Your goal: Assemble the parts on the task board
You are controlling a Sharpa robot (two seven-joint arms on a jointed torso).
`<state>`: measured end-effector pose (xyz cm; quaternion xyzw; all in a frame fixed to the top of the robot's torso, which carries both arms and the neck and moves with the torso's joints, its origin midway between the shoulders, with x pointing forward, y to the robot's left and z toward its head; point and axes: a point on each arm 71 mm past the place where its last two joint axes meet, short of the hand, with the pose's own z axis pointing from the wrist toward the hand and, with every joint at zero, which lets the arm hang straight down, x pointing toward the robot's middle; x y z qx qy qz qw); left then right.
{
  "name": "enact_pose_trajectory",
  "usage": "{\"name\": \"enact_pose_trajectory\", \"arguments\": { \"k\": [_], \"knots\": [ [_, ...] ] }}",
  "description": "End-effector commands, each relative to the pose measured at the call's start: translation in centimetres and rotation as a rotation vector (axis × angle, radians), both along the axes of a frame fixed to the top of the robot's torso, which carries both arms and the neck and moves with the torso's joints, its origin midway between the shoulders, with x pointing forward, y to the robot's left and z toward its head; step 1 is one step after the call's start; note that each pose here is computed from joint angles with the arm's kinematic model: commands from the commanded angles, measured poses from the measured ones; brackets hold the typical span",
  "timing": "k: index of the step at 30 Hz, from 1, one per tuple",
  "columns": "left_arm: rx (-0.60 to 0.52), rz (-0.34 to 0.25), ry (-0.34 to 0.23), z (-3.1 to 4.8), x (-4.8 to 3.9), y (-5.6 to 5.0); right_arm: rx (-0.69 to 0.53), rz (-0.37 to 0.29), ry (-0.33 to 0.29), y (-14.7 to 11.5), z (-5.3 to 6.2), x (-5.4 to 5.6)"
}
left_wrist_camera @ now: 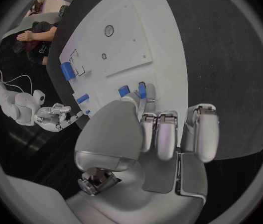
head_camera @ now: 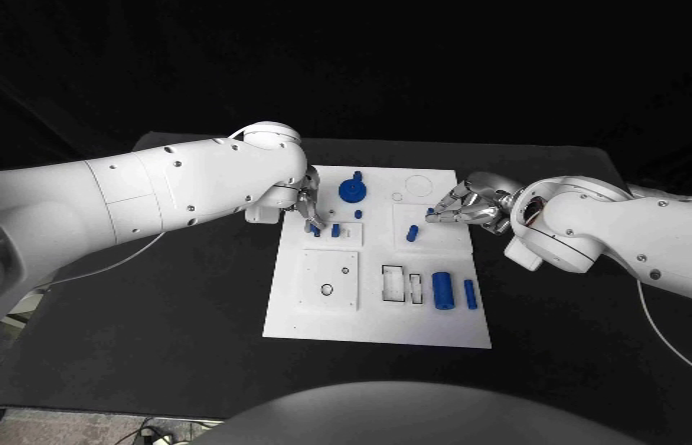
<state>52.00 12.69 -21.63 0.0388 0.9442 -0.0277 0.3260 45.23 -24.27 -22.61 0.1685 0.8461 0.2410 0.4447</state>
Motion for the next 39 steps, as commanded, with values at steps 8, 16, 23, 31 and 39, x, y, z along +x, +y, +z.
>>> {"name": "enact_pose_trajectory", "arguments": {
  "k": [8, 16, 23, 31, 39],
  "knots": [
    [0.092, 0.062, 0.002, -0.03, 0.08, 0.57, -0.004, 0.011, 0.002, 0.11, -0.04, -0.07],
    [0.098, 0.062, 0.009, -0.07, 0.08, 0.65, -0.004, 0.010, 0.002, 0.08, -0.04, -0.07],
    [0.098, 0.059, 0.014, -0.11, 0.05, 0.64, -0.004, 0.011, 0.002, 0.11, -0.04, -0.06],
    [0.095, 0.054, 0.021, -0.15, -0.01, 0.62, -0.004, 0.011, 0.002, 0.12, -0.04, -0.07],
    [0.095, 0.050, 0.026, -0.23, -0.03, 0.52, -0.004, 0.011, 0.002, 0.13, -0.04, -0.05]
  ]
}}
